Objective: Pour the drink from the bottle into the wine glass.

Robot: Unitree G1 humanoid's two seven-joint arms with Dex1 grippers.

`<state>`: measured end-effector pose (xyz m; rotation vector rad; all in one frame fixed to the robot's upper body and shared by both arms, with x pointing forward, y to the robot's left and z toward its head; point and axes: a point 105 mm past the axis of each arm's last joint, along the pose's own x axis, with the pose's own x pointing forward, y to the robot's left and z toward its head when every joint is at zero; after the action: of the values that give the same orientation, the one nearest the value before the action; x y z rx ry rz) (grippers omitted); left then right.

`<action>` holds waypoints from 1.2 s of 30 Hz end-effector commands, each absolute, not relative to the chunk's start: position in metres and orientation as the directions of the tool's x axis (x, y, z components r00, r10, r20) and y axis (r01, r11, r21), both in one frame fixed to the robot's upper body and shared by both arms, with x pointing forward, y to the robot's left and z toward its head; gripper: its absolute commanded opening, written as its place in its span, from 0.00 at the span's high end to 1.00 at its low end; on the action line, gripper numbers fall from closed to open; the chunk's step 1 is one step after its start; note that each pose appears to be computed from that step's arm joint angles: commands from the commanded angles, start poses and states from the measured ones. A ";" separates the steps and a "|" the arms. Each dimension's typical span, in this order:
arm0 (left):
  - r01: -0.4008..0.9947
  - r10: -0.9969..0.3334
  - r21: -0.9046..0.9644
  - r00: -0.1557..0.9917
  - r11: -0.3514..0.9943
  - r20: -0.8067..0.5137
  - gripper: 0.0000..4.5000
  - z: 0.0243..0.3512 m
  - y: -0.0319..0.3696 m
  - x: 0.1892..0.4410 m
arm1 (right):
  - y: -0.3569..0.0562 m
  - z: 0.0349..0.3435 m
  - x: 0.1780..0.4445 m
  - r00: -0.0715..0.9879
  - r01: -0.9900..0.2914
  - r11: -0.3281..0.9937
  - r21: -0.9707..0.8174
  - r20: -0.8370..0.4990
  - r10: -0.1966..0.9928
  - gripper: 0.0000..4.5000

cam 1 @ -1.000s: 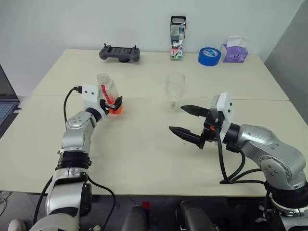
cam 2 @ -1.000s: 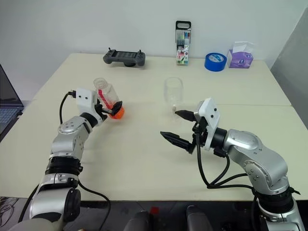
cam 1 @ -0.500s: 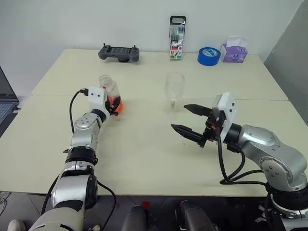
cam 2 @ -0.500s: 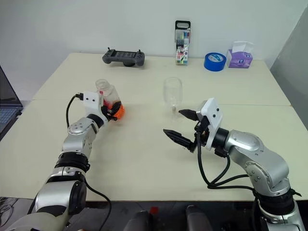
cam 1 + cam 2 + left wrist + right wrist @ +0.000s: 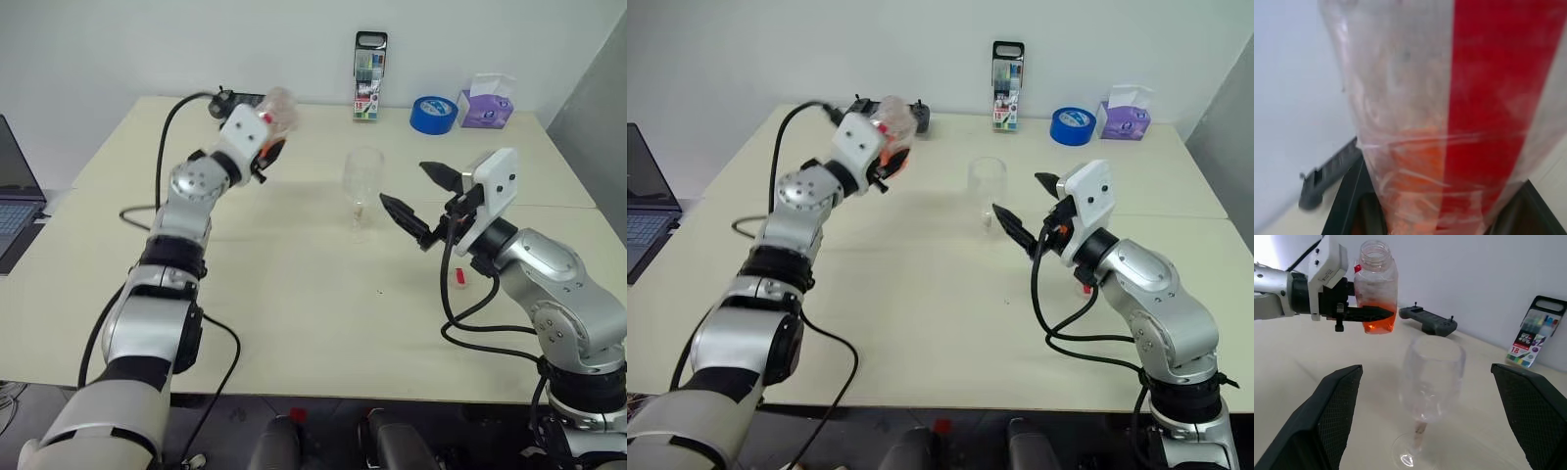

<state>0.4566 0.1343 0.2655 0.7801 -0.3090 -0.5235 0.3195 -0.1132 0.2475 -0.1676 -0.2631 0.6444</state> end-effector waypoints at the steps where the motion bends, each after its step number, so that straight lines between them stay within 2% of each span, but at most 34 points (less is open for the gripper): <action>1: 0.286 -0.619 0.835 0.781 0.471 0.082 0.61 0.293 0.115 0.452 | -0.122 0.266 0.322 0.769 -0.514 0.818 -0.259 0.283 0.573 0.00; 5: 0.245 -0.635 0.890 0.770 0.385 0.062 0.61 0.312 0.106 0.452 | -0.125 0.265 0.324 0.773 -0.499 0.825 -0.264 0.294 0.562 0.00; 13: 0.158 -0.593 0.943 0.803 0.293 0.050 0.61 0.327 0.105 0.457 | -0.120 0.267 0.318 0.765 -0.505 0.824 -0.258 0.309 0.565 0.00; 21: 0.097 -0.562 0.975 0.826 0.200 0.033 0.61 0.321 0.093 0.463 | -0.116 0.267 0.315 0.765 -0.504 0.825 -0.253 0.313 0.563 0.00; 36: -0.067 -0.562 0.998 0.826 -0.006 0.053 0.61 0.330 0.070 0.462 | -0.118 0.261 0.312 0.779 -0.494 0.837 -0.236 0.306 0.547 0.00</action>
<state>0.4681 0.0811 0.2994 1.5211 -0.4178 -0.4603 0.3182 -0.1156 0.2508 -0.1364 -0.3292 0.5785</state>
